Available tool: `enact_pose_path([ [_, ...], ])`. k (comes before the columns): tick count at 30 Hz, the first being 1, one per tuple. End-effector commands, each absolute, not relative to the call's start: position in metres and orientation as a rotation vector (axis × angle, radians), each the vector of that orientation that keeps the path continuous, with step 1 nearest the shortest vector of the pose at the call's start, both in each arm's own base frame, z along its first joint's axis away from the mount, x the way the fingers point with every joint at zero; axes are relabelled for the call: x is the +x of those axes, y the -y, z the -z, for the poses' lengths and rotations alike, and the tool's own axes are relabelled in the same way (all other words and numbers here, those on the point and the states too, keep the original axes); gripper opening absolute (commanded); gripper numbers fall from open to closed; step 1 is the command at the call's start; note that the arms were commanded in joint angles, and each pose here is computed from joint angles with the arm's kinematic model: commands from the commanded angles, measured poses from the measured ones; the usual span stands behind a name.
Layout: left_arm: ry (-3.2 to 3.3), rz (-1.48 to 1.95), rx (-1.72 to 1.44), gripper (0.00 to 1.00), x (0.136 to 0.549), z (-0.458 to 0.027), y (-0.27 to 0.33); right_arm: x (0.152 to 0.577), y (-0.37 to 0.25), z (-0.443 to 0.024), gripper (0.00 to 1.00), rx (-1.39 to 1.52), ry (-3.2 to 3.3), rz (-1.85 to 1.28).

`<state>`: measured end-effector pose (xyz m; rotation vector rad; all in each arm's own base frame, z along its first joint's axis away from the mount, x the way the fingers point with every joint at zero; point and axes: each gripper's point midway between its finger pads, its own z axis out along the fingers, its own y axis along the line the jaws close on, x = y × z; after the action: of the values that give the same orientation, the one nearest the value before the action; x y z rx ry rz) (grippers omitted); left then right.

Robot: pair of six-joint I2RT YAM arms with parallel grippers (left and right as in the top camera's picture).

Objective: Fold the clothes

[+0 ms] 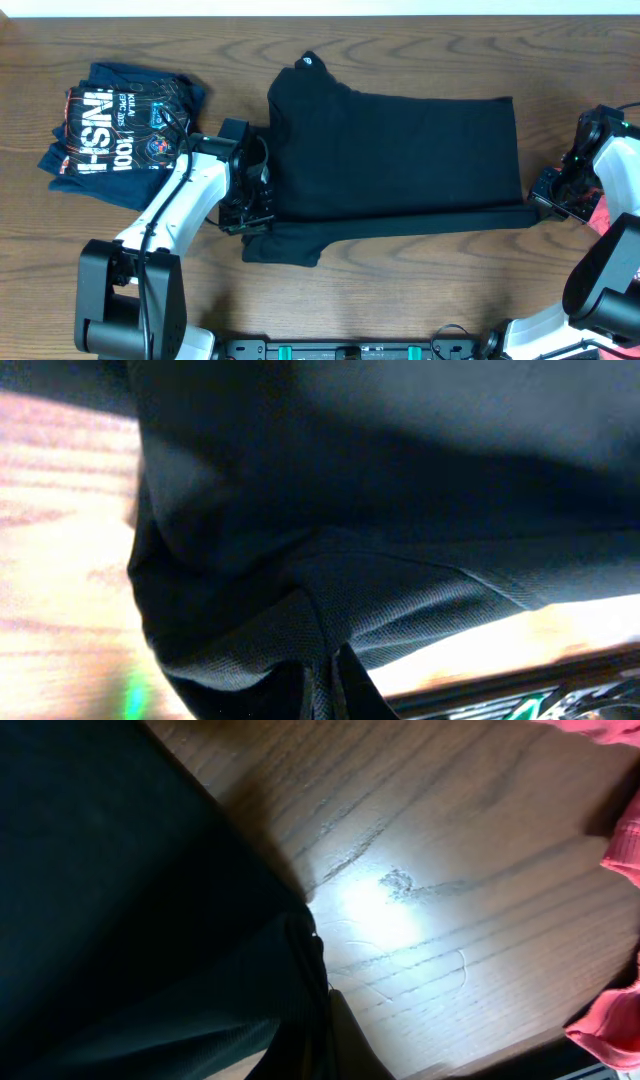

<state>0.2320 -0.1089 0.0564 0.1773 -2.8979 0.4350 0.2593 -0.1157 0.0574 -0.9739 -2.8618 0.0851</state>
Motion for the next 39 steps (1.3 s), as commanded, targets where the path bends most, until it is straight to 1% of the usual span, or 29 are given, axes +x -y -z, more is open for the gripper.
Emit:
enact_pose_path([
  [1,2.89,-0.529,0.217,0.06,0.237,-0.061,0.116,0.258,0.117,-0.058,0.01,-0.966,2.865,-0.094],
  [6,2.871,-0.732,0.266,0.06,0.251,-0.07,0.127,0.262,0.099,-0.058,0.01,-0.899,2.885,0.073],
  [10,2.859,-0.808,0.325,0.06,0.258,-0.074,0.122,0.269,0.083,-0.06,0.01,-0.83,2.913,0.226],
  [17,2.909,-0.935,0.336,0.06,0.281,-0.079,0.123,0.273,0.084,-0.06,0.02,-0.823,2.932,0.229],
  [23,2.969,-0.973,0.309,0.06,0.296,-0.08,0.124,0.283,0.088,-0.059,0.07,-0.841,2.972,0.225],
  [28,2.996,-0.991,0.296,0.06,0.303,-0.081,0.125,0.295,0.093,-0.058,0.09,-0.882,3.014,0.22],
  [35,3.056,-1.011,0.273,0.07,0.316,-0.083,0.124,0.317,0.088,-0.061,0.1,-0.892,3.089,0.337],
  [36,3.064,-1.016,0.269,0.08,0.319,-0.083,0.124,0.322,0.088,-0.062,0.09,-0.893,3.107,0.353],
  [38,3.082,-1.029,0.26,0.24,0.323,-0.084,0.125,0.333,0.089,-0.064,0.09,-0.893,3.149,0.383],
  [39,3.087,-1.032,0.257,0.25,0.324,-0.085,0.125,0.334,0.089,-0.064,0.11,-0.893,3.152,0.384],
])
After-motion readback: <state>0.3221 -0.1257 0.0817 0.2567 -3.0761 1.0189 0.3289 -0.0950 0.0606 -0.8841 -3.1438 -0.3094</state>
